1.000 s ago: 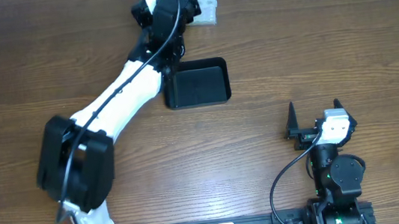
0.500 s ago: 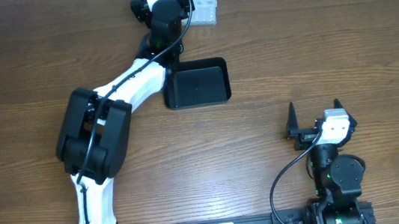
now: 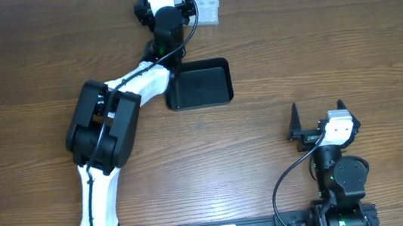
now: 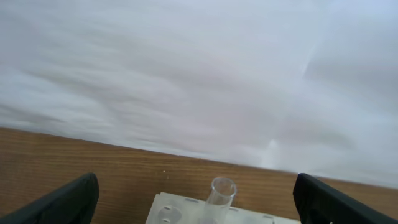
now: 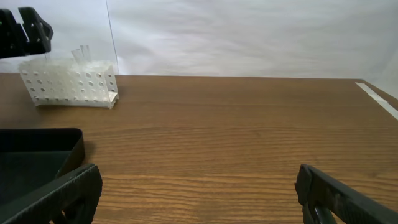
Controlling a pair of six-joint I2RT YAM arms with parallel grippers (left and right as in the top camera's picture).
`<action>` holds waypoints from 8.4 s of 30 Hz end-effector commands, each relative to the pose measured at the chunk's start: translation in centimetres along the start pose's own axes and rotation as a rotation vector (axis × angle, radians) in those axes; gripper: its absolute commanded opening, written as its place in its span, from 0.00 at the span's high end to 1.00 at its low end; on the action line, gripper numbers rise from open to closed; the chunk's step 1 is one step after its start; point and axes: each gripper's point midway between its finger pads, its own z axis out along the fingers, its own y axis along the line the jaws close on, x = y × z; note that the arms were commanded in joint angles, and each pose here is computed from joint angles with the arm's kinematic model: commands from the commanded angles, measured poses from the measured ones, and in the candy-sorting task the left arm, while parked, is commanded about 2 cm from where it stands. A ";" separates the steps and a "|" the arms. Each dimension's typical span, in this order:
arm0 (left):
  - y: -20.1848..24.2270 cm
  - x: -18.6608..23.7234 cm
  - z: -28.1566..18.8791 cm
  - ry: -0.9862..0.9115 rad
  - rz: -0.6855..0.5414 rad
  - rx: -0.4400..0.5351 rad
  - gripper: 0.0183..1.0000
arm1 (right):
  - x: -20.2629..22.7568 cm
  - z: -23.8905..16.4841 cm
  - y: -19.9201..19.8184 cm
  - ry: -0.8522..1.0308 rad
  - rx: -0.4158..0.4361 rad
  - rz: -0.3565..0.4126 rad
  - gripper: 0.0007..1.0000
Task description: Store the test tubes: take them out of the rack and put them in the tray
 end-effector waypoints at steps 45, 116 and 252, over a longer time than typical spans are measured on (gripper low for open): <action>-1.2 2.6 4.3 0.034 0.138 0.186 0.06 | 0.2 0.0 0.2 0.001 -0.010 -0.001 0.01; -1.6 2.7 4.2 0.051 0.145 0.190 0.85 | 0.2 0.0 0.2 0.001 -0.010 -0.001 0.01; 0.3 -4.3 -14.7 0.597 0.008 -0.087 0.00 | 0.2 0.0 0.2 0.001 -0.010 -0.001 0.01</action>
